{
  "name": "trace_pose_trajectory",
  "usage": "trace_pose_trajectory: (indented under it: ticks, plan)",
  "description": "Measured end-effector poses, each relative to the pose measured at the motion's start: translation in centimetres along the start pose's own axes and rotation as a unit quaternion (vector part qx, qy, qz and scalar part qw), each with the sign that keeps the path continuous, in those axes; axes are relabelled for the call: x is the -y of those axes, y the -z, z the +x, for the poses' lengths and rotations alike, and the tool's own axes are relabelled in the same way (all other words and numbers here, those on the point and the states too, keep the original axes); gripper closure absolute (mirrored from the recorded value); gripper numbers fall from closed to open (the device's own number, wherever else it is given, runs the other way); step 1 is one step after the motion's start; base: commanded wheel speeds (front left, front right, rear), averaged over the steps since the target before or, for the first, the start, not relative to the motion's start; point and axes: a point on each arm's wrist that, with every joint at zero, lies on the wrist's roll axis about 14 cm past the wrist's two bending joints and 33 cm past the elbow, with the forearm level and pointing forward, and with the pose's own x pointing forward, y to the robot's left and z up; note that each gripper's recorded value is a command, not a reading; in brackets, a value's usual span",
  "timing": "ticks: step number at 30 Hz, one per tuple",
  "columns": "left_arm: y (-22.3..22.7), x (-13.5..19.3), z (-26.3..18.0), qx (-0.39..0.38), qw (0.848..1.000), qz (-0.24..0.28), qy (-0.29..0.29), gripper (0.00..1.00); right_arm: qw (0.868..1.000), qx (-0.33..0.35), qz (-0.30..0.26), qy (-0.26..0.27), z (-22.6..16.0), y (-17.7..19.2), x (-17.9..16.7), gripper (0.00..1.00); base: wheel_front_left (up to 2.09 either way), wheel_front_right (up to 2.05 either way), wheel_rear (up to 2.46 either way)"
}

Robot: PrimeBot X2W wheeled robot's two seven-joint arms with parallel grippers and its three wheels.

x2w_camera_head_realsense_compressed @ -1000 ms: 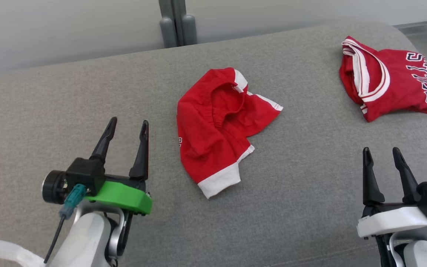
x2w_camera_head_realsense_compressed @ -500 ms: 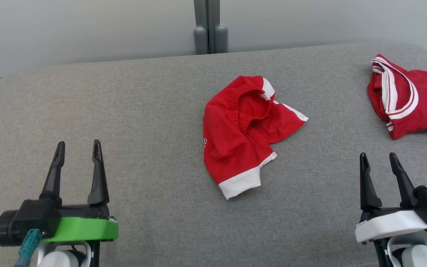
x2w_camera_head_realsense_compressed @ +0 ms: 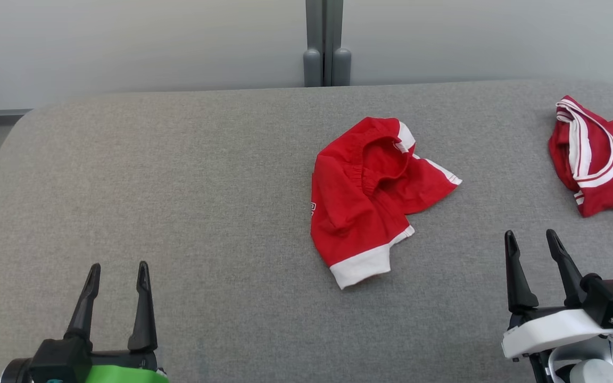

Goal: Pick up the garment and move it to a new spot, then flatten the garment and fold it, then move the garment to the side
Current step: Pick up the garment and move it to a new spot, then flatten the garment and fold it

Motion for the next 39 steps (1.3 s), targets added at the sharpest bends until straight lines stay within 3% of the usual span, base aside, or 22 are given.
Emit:
trace_pose_trajectory:
  ticks: [39]
  plan:
    - [0.4,-0.2,-0.7,-0.003,1.0,-0.003,-0.008,0.0,1.0,-0.009,0.002,-0.021,-1.0,0.5,-1.3,0.0,0.0,0.0,0.0]
